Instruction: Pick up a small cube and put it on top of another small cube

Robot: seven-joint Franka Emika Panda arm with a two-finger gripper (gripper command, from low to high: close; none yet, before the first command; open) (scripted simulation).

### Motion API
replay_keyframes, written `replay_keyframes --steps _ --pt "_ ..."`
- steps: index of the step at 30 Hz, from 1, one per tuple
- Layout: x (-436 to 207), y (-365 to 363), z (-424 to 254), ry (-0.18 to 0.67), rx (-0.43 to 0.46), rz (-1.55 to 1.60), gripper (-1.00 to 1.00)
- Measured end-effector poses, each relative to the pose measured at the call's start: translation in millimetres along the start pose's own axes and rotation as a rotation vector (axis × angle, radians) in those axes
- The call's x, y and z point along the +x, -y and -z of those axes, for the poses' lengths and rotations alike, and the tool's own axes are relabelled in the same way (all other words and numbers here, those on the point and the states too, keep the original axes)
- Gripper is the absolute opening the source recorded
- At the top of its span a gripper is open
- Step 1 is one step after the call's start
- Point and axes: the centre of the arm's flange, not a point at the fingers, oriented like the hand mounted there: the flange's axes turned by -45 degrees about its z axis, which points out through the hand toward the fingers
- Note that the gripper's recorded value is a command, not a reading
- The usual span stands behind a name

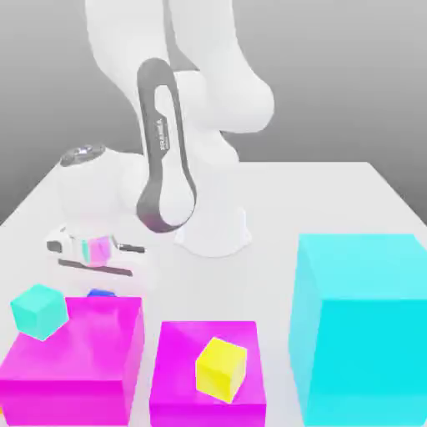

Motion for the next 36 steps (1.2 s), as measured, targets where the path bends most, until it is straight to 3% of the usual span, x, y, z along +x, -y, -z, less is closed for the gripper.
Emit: replay_keyframes --steps 5,18,28,36 --pt "-0.5 -1.5 40.9 0.003 -0.003 0.002 -1.00" --pt "68.5 7.5 153.6 -0.017 -0.105 0.266 -1.00" --pt "123.3 95.3 197.7 -0.024 -0.116 0.554 -1.00" --pt "151.9 199.4 185.1 -0.009 -0.058 0.818 -1.00"
